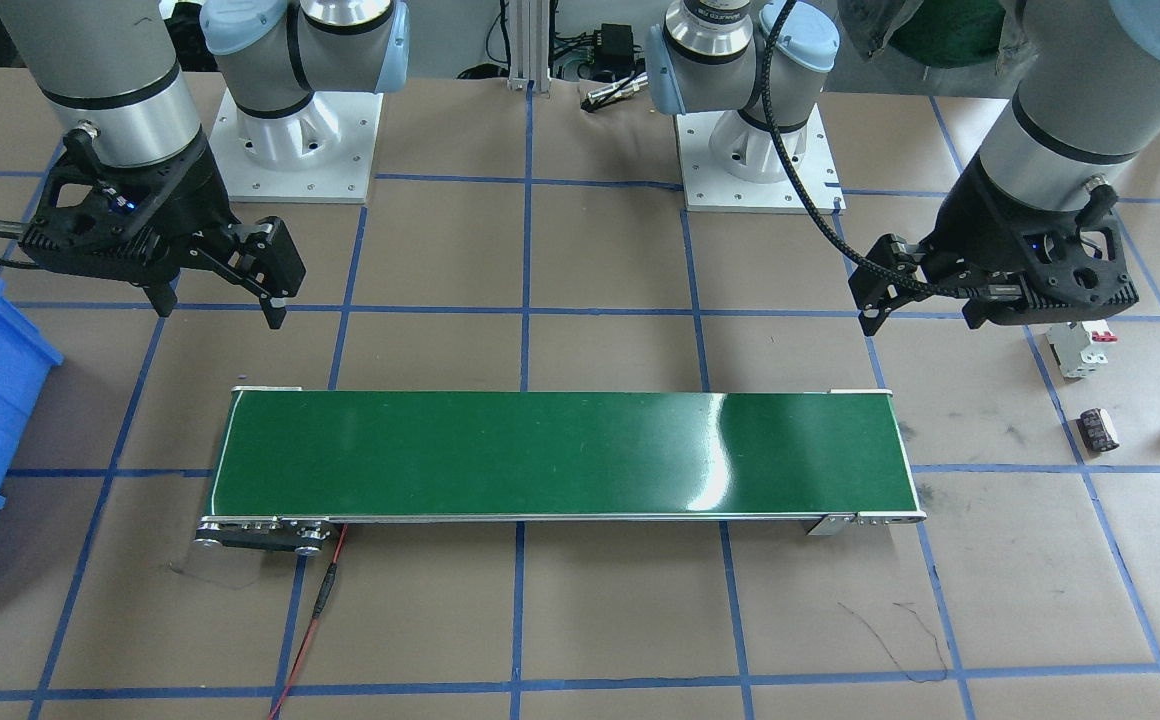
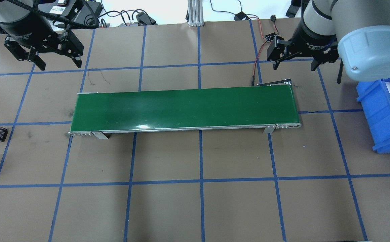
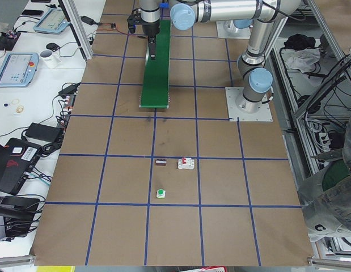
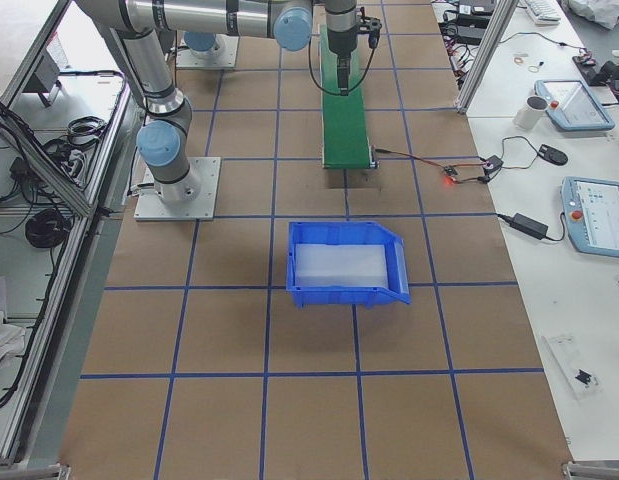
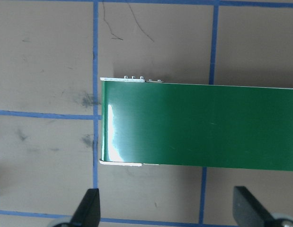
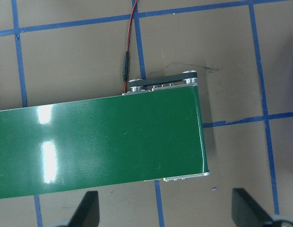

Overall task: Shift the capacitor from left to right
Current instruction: 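Move the left gripper outward and down toward the black capacitor on the table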

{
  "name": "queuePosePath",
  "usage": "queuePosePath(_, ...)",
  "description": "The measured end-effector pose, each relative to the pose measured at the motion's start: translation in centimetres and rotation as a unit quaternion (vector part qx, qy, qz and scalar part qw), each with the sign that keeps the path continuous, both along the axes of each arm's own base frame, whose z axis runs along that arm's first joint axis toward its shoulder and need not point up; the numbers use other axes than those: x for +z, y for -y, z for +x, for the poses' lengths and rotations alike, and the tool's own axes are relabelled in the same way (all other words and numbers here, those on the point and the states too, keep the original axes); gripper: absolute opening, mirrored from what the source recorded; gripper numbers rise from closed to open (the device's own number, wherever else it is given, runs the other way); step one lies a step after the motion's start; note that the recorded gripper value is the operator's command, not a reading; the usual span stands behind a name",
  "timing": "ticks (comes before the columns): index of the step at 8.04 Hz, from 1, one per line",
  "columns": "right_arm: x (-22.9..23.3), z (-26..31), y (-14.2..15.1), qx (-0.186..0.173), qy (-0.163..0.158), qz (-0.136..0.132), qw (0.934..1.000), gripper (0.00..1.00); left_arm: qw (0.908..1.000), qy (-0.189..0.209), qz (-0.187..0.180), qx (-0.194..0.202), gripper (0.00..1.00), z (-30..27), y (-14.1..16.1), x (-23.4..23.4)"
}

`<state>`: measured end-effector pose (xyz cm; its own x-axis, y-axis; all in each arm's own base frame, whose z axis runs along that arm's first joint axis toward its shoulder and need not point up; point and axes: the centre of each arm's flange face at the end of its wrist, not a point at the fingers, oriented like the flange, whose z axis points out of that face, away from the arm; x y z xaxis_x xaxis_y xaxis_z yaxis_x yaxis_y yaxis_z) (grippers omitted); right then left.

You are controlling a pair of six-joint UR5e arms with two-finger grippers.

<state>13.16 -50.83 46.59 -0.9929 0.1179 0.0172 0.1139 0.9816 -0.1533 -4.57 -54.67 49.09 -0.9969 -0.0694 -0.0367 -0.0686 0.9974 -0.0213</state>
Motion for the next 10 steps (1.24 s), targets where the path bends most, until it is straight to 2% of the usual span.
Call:
queuePosePath(2,0.0,0.0,0.0,0.0,0.0,0.0,1.0,1.0,0.9993,0.027,-0.007,-0.027,1.0,4.0,0.8,-0.2)
queuePosePath(5,-0.1,0.1,0.1,-0.003,0.006,0.0,1.0,1.0,0.9976,0.031,0.012,-0.06,1.0,13.5,0.6,-2.0)
queuePosePath(8,-0.1,0.1,0.1,-0.004,0.007,-0.001,1.0,1.0,0.9963,0.015,0.042,-0.074,1.0,21.1,-1.9,-7.7)
queuePosePath(10,-0.1,0.1,0.1,-0.003,0.008,0.0,1.0,1.0,0.9951,0.013,0.048,-0.085,1.0,24.9,-2.6,-11.6)
